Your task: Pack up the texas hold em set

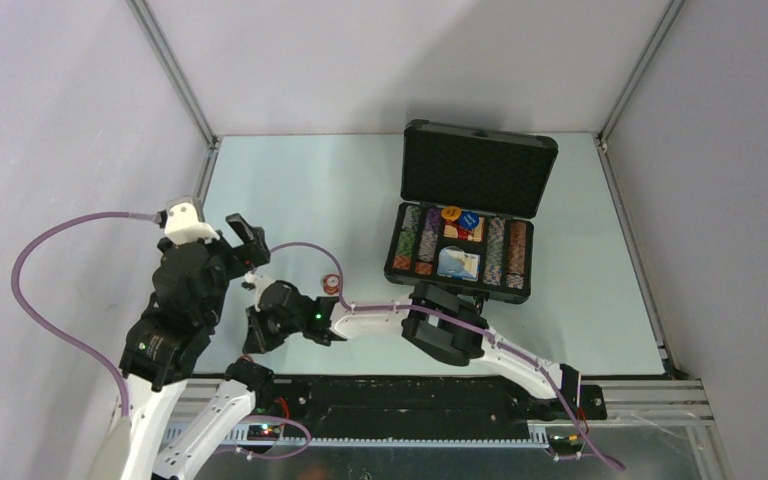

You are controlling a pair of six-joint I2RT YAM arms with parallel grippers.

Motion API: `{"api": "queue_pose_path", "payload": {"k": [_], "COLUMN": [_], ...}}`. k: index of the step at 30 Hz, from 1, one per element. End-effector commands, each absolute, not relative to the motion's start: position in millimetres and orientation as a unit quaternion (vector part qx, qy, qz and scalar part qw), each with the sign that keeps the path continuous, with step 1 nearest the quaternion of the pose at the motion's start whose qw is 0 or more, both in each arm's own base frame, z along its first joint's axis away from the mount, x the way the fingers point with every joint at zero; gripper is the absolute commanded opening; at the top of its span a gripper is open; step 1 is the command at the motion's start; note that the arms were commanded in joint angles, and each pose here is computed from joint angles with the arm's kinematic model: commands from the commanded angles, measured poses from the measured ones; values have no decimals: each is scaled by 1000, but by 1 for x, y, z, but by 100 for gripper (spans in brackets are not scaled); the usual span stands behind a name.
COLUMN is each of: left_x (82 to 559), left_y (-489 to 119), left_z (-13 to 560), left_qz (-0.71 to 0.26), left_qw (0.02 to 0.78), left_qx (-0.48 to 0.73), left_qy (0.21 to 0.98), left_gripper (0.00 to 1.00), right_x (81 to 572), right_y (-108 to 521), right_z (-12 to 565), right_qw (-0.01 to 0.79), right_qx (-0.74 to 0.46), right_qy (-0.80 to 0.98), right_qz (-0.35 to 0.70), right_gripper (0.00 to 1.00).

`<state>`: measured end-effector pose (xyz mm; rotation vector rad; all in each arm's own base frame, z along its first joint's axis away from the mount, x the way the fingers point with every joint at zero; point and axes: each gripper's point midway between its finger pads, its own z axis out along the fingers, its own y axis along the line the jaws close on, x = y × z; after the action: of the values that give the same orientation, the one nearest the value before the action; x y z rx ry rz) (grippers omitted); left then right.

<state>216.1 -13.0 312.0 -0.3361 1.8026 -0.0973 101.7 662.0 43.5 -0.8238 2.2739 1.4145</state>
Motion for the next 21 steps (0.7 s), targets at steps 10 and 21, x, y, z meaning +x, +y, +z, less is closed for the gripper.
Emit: {"api": "queue_pose_path", "payload": {"k": [10,21], "left_x": [197,195], "left_y": [19,15], "left_z": [330,326], "left_qz": [10,1], "left_qw": [628,620], "left_qx": [-185,-181], "left_qy": [756,763], "left_gripper": [98,98], "right_x": [131,119], "right_y": [683,688], "right_z": [108,99], "right_qw": [223,188], "right_qx": [-268,-266], "right_qy": [765,781], "right_qz": [541,532], "right_gripper": [0,0]}}
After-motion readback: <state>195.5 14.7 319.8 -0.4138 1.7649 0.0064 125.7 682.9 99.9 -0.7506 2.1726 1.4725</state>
